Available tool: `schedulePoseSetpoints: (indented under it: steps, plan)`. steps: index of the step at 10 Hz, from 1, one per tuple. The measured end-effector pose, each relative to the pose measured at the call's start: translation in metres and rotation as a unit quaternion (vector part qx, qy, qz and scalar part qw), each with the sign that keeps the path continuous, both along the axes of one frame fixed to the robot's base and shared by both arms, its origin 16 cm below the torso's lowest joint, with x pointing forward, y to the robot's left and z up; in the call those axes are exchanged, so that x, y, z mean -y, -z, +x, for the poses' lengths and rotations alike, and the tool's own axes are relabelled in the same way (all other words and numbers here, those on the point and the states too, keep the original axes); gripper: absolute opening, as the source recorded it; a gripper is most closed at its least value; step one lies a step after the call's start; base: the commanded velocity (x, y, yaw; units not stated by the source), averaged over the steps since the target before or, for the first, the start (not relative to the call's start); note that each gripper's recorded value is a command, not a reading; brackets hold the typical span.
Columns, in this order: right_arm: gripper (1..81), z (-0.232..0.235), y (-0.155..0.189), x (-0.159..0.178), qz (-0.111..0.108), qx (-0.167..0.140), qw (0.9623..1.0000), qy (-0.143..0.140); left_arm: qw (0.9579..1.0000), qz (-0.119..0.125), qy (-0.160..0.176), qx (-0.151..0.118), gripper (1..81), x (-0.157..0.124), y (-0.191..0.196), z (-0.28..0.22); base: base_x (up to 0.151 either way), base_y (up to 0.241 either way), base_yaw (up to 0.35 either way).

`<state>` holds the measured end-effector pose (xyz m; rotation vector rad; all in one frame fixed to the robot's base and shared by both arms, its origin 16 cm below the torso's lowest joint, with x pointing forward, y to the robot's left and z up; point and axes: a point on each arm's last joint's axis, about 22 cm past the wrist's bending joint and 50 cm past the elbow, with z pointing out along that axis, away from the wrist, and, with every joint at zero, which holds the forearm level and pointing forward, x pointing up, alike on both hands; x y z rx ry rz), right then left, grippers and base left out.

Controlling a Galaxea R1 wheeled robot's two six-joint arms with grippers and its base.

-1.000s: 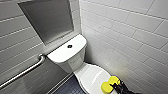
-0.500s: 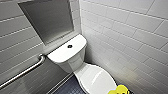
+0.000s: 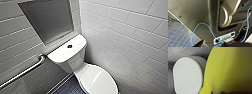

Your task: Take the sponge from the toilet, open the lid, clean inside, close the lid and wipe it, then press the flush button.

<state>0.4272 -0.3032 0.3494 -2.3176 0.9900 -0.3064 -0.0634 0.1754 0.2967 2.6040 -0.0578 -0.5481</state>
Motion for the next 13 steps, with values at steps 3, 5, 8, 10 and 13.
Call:
schedulePoseSetpoints:
  steps: [3, 5, 8, 10, 13]
  plan:
    - [1.0, -0.026, -0.044, -0.021, 0.043, -0.001, 0.9990, -0.012, 0.9999, -0.015, 0.002, 0.007, 81.1, 0.012, -0.002, 0.006, 0.000, 0.000, 0.000]
    - [1.0, -0.005, -0.071, -0.031, 0.062, 0.027, 0.9972, -0.033, 0.9998, -0.016, 0.001, 0.007, 81.1, 0.013, -0.002, 0.007, 0.000, 0.000, 0.000]
    - [1.0, 0.085, -0.106, -0.089, 0.108, 0.094, 0.9857, -0.088, 0.9998, -0.016, 0.002, 0.010, 81.1, 0.013, 0.000, 0.011, 0.000, 0.000, 0.000]
    - [1.0, 0.149, -0.113, -0.116, 0.110, 0.129, 0.9770, -0.130, 0.9998, -0.016, 0.002, 0.012, 81.1, 0.012, 0.001, 0.015, 0.000, 0.000, 0.000]
    - [1.0, 0.210, -0.100, -0.164, 0.101, 0.150, 0.9677, -0.175, 0.9998, -0.015, 0.002, 0.012, 81.1, 0.012, 0.001, 0.014, 0.000, 0.000, 0.000]
